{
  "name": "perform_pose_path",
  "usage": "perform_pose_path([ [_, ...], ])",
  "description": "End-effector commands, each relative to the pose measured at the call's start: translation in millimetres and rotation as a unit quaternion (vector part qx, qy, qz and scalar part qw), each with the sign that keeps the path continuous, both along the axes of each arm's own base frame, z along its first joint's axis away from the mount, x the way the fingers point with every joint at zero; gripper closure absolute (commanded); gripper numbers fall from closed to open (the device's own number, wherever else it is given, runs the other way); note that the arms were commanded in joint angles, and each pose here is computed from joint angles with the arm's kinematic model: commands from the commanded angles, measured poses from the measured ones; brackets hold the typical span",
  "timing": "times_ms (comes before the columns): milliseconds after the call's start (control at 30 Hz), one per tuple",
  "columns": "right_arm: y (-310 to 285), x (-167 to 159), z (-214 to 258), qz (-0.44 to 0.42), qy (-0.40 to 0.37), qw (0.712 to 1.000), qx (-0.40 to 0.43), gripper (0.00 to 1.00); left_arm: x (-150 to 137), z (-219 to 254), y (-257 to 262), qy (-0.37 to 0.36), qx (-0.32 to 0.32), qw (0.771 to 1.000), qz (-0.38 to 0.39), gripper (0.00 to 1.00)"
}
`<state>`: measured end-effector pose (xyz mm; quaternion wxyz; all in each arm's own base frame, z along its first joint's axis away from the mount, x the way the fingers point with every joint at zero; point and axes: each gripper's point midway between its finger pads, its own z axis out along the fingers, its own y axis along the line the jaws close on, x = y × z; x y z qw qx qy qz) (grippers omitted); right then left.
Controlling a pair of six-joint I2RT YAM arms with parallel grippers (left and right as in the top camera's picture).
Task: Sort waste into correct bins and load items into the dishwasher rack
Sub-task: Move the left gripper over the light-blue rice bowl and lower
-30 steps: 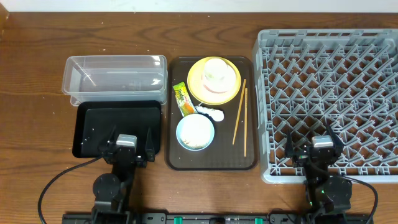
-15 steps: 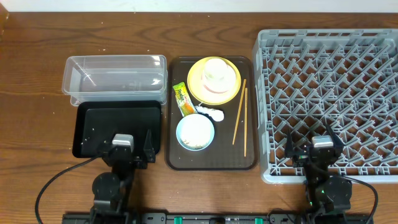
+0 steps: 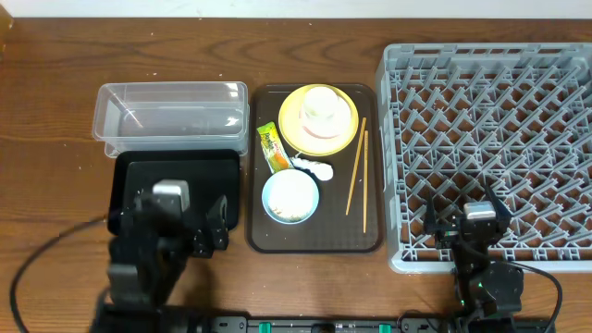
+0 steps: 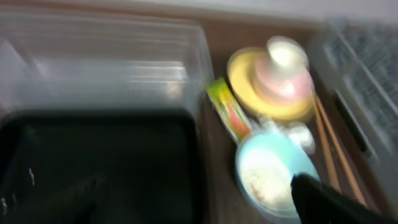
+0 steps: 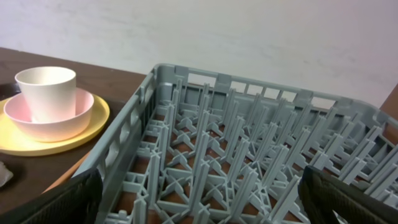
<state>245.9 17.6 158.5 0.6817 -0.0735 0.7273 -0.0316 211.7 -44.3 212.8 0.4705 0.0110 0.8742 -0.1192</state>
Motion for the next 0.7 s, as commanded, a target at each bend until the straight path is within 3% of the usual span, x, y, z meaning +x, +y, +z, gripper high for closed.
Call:
perform_pose_path([
  [0,0.4,-0.3,-0.3,0.001,0.000,1.000,-0.002,0.01,-1.5,39.1,-20.4,0.052,-0.032,0.997,-0.047,0.05],
  [100,0.4,-0.3,-0.3,0.001,0.000,1.000,-0.002,0.01,1.5,65.7,-19.7,0.096,-0.026,0.994,-0.044,0.05],
  [300,0.4,-0.3,-0.3,0.001,0.000,1.000,-0.002,0.01,12.9,102.8,-26.2,0.113,-0.037,0.991,-0.055,0.02],
  [667,0.4,-0.3,-0.3,0.001,0.000,1.000,-0.002,0.01,5.1,96.2,-32.8,0.145,-0.072,0.985,-0.052,0.00],
])
